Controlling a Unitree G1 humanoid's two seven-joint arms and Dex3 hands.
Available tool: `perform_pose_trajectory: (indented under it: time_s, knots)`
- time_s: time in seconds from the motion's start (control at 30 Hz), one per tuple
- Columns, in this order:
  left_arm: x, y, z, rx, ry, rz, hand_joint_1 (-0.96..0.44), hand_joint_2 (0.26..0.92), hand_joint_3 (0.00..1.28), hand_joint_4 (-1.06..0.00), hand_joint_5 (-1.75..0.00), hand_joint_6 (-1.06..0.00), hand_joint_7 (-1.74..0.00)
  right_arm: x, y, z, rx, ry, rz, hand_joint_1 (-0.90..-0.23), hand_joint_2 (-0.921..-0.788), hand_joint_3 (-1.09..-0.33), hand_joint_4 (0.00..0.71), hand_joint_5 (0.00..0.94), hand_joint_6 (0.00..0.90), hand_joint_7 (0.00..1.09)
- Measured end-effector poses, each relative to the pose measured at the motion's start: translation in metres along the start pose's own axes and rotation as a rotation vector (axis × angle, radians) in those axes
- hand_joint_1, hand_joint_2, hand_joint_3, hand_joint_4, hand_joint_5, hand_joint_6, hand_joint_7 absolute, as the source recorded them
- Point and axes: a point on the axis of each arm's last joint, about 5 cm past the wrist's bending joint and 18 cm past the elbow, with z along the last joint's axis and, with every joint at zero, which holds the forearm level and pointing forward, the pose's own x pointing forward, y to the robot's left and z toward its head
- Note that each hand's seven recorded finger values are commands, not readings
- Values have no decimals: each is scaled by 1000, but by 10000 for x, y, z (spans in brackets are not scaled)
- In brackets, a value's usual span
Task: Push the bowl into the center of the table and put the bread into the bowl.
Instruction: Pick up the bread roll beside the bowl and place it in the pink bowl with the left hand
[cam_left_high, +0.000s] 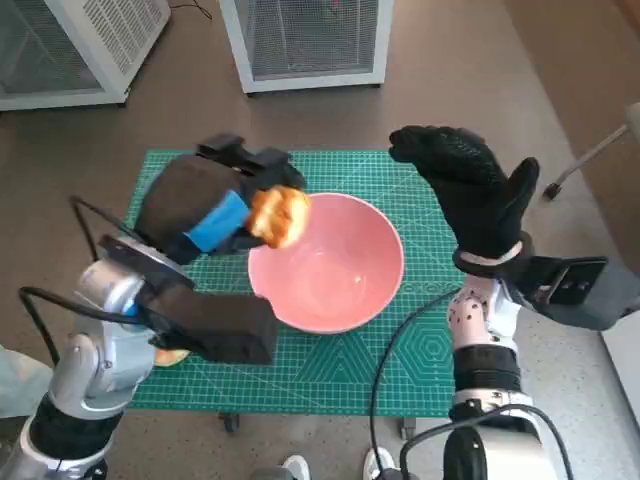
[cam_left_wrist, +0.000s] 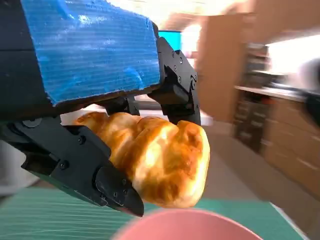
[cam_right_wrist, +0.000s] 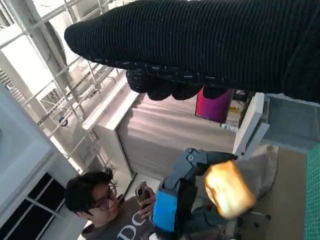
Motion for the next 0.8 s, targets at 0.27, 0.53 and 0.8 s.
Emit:
perform_pose_trajectory:
  time_s: [0.27,0.53,0.8]
  knots:
    - [134,-138,87,-2,-111,-70,1,920,29,-729,-1156,-678,-1079,-7,-25,21,-5,5,1,-474,-921,-451,388,1,598,5]
    - [235,-280,50,-3,-94,-157,1,920,22,-756,-1151,-669,-1063,-15,-33,41,-11,2,1,-471,-921,-458,387,0,597,4]
    - [268,-366,25,-23,-67,-203,-69,921,132,-538,-1105,-612,-1242,-30,-34,56,-15,0,-4,-470,-921,-463,384,0,595,2]
